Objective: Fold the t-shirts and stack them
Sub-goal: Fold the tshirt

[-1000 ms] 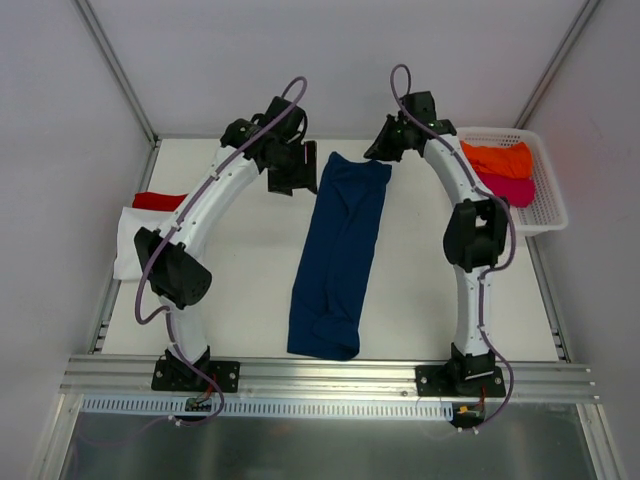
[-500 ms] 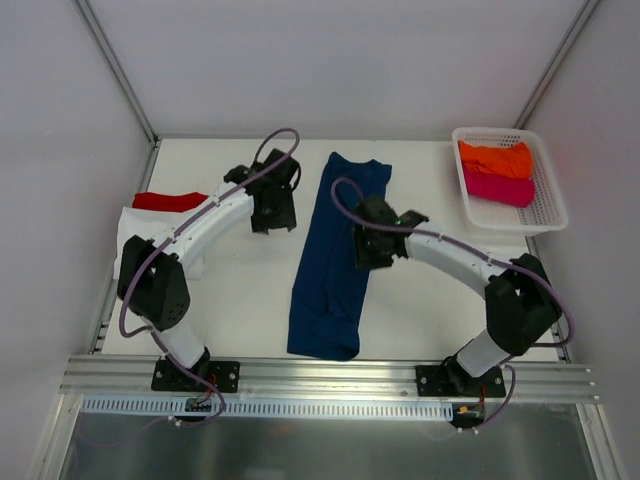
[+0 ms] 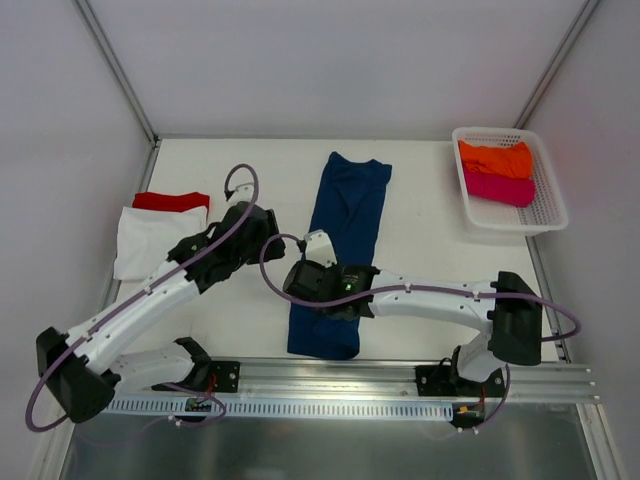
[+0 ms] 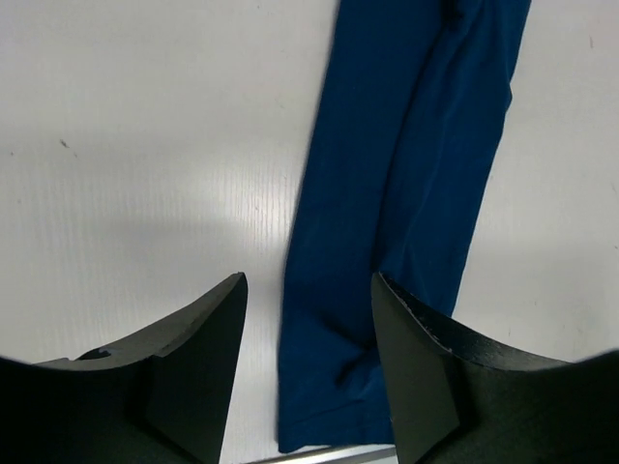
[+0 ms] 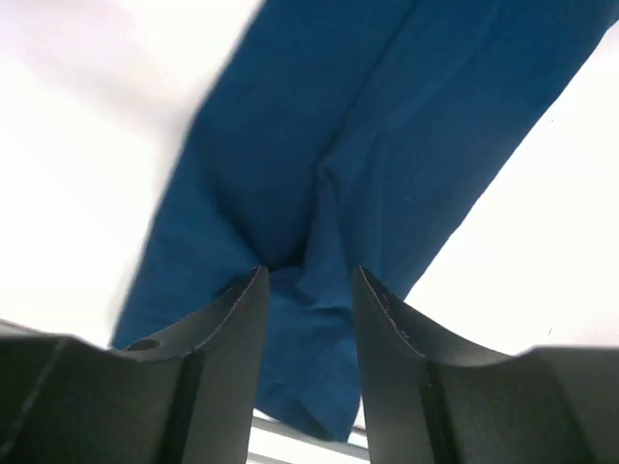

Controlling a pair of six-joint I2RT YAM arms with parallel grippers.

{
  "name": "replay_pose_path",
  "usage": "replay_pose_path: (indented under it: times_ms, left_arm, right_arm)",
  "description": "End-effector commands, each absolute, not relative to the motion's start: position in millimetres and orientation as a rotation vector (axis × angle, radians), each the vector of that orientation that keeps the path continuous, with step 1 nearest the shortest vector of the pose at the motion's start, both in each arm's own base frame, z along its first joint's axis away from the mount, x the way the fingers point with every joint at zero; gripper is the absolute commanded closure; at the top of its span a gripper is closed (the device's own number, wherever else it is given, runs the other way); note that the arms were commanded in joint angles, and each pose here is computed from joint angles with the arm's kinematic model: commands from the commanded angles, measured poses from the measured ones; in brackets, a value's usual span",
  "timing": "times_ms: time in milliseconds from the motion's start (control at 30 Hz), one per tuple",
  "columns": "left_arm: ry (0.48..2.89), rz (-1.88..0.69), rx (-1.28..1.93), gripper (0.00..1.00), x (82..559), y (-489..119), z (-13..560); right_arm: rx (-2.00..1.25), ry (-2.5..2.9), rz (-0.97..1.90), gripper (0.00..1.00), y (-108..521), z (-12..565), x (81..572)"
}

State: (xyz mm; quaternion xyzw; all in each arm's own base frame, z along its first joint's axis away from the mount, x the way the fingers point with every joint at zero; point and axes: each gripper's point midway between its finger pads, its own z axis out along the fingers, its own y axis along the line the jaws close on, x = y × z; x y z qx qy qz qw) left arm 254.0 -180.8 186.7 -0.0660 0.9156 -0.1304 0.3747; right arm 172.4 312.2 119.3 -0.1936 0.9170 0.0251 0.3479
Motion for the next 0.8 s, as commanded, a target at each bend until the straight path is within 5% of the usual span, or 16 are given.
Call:
replay_pose_path:
  times_ms: [0,767]
  left_arm:
    - [2.280,-0.480,-0.179,0.45,238.5,-181.2,185.4]
    - [2.368,-0.486,-0.139,0.50,203.2,-164.9,142.3]
  right_arm:
    - [-0.429,2.277,-0.016,0.55,300.1,151.3,171.7]
    - [-0.566,2.428,-0.111,0.57,348.3,44.8,105.5]
